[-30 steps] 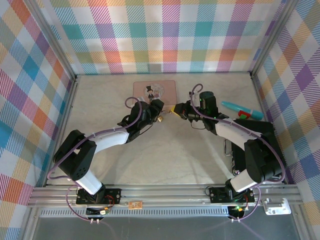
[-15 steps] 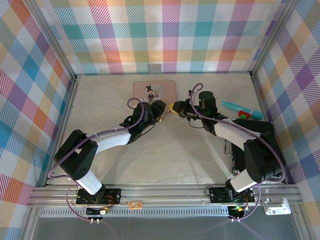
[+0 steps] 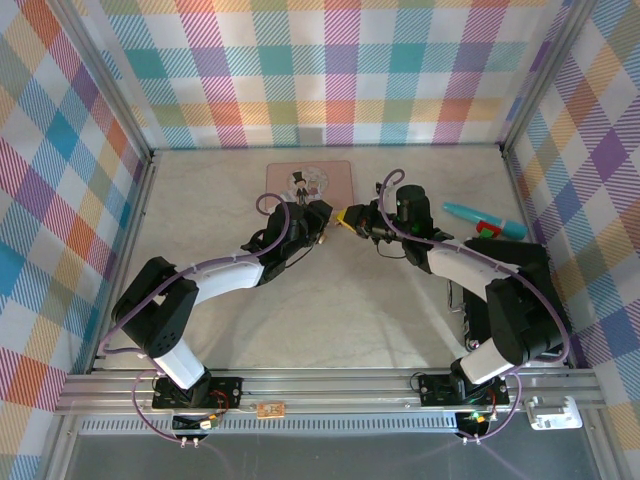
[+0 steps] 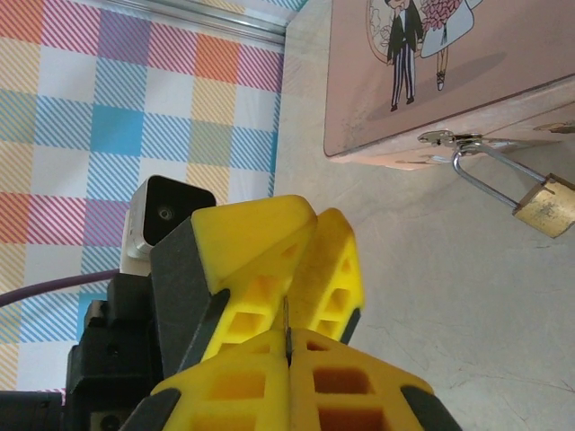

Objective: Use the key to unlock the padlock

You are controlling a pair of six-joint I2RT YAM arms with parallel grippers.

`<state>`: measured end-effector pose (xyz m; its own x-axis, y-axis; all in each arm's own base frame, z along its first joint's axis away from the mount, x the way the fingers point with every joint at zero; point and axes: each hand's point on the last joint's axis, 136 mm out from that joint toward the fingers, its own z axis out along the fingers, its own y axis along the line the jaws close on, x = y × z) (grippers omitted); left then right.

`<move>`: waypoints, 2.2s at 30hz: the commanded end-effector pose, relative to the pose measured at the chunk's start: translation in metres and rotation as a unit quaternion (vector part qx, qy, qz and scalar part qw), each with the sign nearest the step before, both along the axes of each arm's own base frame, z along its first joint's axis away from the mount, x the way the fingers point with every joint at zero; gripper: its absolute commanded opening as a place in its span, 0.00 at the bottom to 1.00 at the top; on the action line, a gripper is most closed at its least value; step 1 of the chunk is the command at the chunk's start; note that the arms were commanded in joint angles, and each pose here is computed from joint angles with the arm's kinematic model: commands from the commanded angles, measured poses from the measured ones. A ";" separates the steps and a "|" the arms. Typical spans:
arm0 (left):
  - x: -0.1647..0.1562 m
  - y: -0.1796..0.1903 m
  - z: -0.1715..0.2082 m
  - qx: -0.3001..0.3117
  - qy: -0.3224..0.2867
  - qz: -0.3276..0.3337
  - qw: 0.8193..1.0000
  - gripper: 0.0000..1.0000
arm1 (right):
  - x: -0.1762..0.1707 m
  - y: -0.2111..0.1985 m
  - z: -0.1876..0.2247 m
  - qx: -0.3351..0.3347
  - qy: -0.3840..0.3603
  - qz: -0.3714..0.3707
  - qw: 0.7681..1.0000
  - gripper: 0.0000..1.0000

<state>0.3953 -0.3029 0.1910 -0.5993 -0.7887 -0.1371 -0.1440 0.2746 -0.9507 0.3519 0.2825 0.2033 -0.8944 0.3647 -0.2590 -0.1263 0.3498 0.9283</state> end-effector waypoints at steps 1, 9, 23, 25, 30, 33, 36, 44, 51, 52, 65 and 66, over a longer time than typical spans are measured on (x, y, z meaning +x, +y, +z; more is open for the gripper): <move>0.002 -0.007 0.021 -0.025 -0.019 -0.001 1.000 0.12 | 0.000 0.006 -0.001 0.009 -0.007 0.013 1.000 0.00; 0.003 -0.007 0.030 -0.031 -0.025 -0.013 0.999 0.00 | -0.002 0.011 0.012 0.004 -0.038 0.045 0.998 0.00; -0.001 0.021 0.060 0.028 -0.095 -0.018 0.995 0.00 | -0.017 0.002 0.020 0.030 -0.061 0.085 0.994 0.46; -0.001 0.020 0.060 0.028 -0.095 -0.020 0.995 0.00 | -0.019 0.003 0.022 0.038 -0.066 0.086 0.993 0.46; 0.000 0.019 0.059 0.027 -0.094 -0.022 0.995 0.00 | -0.020 0.002 0.039 0.056 -0.093 0.084 0.991 0.45; 0.000 0.018 0.058 0.027 -0.093 -0.023 0.995 0.00 | -0.019 0.002 0.047 0.056 -0.107 0.082 0.989 0.45; 0.000 0.017 0.056 0.027 -0.091 -0.023 0.995 0.00 | -0.018 0.001 0.044 0.056 -0.101 0.075 0.991 0.44; 0.000 0.017 0.056 0.027 -0.088 -0.022 0.995 0.00 | -0.019 0.008 0.045 0.068 -0.108 0.082 0.988 0.41; -0.002 0.018 0.057 0.024 -0.090 -0.022 0.995 0.00 | -0.018 0.016 0.044 0.076 -0.106 0.089 0.987 0.32; -0.002 0.018 0.057 0.025 -0.089 -0.022 0.995 0.00 | -0.017 0.017 0.043 0.076 -0.105 0.089 0.988 0.31; -0.003 0.021 0.058 0.021 -0.090 -0.016 0.996 0.00 | -0.015 0.020 0.039 0.079 -0.094 0.087 0.989 0.41; -0.003 0.022 0.056 0.022 -0.089 -0.015 0.996 0.00 | -0.015 0.021 0.040 0.081 -0.095 0.089 0.988 0.40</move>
